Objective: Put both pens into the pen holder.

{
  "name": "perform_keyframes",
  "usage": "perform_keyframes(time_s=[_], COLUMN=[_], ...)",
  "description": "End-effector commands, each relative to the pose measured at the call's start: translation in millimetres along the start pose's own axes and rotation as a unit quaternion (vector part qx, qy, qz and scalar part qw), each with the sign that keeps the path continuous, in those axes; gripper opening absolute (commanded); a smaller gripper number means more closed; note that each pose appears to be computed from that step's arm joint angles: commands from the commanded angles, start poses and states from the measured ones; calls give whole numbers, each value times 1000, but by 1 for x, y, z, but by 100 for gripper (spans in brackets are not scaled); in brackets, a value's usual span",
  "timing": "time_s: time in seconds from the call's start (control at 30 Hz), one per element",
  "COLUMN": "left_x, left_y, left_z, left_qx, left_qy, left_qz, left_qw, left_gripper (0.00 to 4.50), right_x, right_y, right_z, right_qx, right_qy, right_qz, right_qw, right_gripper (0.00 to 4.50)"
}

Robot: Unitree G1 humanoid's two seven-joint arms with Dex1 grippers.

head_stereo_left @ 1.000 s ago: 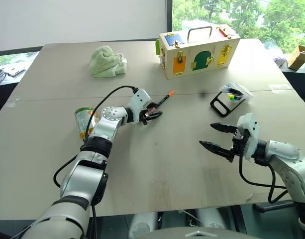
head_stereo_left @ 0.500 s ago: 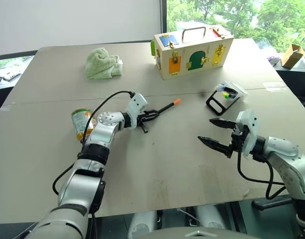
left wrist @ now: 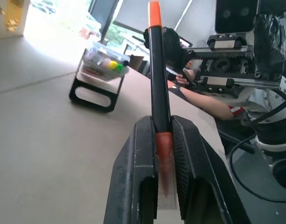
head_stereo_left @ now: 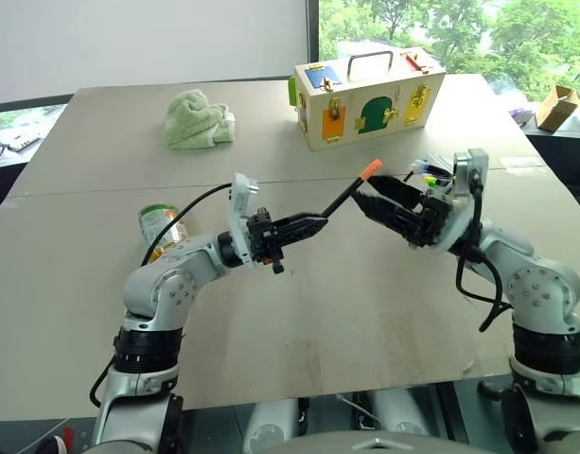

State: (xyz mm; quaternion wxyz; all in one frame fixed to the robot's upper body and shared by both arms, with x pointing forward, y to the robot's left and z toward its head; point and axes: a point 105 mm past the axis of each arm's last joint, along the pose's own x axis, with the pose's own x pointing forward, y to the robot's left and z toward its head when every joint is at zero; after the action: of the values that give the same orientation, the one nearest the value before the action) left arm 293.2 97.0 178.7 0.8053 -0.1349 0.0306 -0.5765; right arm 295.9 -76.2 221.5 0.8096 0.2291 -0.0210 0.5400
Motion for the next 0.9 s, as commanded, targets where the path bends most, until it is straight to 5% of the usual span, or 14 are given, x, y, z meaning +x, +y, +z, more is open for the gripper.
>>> perform_keyframes(time_s=[0.03,0.23,0.3,0.57,0.77,0.9], left_x=[6,8,9,11,12,5], left_y=[-8,-10,-10,-13,1,2], left_z=[7,8,7,1,8,25], left_qx=[23,27,24,15,48,113], left_qy=[-2,-5,-5,1,-5,8], left_qz=[-17,-23,-23,-33,21,41], left_qw=[1000,999,999,999,999,993], left_gripper=[2,1,0,0,270,270], right_x=[5,8,8,7,1,-8], right_y=[7,5,7,12,2,-11], right_z=[14,10,10,12,19,43], right_qx=[1,6,9,7,-15,-116], right_qy=[-26,-22,-24,-28,-38,-25], right_qz=[19,16,22,31,2,-40], right_qw=[999,1000,999,999,999,992], right_gripper=[447,421,364,10,8,8])
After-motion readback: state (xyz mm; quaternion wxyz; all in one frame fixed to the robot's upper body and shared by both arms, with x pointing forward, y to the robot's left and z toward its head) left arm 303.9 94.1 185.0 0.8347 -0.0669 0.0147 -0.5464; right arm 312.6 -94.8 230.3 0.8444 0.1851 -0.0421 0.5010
